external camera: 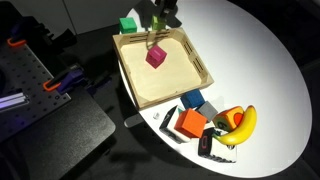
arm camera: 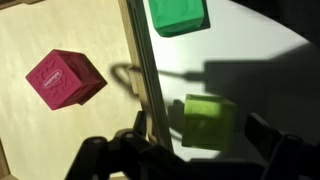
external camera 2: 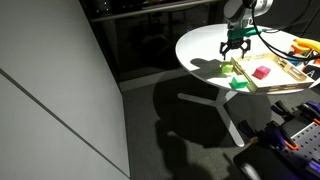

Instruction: Put the yellow block in the box.

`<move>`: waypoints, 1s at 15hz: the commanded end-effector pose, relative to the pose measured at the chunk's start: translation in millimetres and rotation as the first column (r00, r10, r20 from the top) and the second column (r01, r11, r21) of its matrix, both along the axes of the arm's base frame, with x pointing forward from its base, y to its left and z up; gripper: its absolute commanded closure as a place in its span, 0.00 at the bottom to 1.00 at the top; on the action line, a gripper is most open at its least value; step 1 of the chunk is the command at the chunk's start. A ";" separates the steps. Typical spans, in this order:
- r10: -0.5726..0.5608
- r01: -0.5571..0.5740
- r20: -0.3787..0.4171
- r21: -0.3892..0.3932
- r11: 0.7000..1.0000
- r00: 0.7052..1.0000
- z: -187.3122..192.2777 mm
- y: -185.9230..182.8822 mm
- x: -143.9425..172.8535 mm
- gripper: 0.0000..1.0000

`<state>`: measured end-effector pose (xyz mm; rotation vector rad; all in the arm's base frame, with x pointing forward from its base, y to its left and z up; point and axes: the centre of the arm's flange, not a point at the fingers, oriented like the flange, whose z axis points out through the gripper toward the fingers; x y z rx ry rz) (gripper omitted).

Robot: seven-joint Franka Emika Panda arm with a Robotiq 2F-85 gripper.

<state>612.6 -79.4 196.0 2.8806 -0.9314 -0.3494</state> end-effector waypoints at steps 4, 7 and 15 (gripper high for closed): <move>0.005 -0.005 0.004 -0.074 0.997 1.000 -17.3 1.2 19.8 0.00; 0.013 -0.013 0.004 -0.084 0.996 1.000 -25.5 2.7 23.5 0.00; 0.032 -0.032 0.002 -0.088 0.996 0.999 -42.2 6.5 30.2 0.00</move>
